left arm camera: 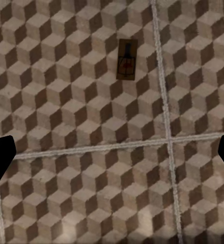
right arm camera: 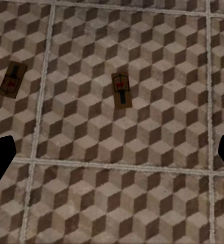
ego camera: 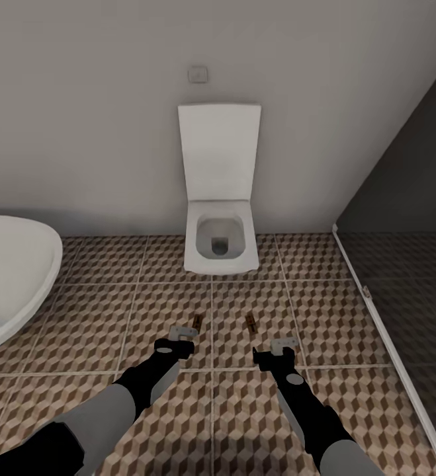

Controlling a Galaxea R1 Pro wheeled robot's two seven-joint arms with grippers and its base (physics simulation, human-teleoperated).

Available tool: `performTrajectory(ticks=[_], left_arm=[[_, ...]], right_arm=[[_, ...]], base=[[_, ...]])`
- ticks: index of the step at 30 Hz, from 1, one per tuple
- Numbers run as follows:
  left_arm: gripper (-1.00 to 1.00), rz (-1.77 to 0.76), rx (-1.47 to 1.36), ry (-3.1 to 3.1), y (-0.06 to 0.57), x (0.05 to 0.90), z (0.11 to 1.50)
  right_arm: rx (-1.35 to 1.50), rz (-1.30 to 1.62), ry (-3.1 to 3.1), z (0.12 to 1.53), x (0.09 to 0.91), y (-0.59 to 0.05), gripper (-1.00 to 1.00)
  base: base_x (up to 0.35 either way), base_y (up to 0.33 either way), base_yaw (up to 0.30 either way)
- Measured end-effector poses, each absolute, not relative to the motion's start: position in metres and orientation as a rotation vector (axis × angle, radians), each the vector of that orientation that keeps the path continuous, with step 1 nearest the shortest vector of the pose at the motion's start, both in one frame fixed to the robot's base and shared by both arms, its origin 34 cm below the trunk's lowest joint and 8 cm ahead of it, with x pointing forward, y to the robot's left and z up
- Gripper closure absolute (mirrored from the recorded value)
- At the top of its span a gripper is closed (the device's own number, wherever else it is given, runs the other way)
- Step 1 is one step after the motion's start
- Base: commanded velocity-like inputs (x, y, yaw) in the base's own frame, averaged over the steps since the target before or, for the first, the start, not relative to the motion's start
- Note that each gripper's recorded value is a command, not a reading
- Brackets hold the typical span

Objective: Take the four mousetraps from the cabinet in the bathroom and place them on the bathroom floor. Make sure all four end up on the same floor surface, and ensure that at least two of them are either under or directly next to the same bathroom sink.

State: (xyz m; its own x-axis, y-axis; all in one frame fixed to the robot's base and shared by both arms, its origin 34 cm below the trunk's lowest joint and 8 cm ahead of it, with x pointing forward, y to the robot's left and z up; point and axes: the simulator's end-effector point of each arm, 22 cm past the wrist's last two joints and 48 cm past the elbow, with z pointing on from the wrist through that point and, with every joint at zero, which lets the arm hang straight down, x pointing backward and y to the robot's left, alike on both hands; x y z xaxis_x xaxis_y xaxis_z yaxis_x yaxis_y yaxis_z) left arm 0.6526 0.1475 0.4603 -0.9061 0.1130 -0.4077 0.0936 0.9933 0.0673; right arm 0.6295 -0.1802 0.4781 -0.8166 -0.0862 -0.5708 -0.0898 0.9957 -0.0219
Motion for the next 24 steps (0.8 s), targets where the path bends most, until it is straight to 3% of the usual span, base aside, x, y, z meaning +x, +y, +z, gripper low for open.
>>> performTrajectory(ticks=[24], left_arm=[[-1.0, 0.102, 0.148, 2.715, 0.162, 0.651, 0.504]], right_arm=[[-0.125, -0.002, 2.505, 0.529, 0.639, -0.185, -1.0]], base=[[0.0, 0.0, 0.0]])
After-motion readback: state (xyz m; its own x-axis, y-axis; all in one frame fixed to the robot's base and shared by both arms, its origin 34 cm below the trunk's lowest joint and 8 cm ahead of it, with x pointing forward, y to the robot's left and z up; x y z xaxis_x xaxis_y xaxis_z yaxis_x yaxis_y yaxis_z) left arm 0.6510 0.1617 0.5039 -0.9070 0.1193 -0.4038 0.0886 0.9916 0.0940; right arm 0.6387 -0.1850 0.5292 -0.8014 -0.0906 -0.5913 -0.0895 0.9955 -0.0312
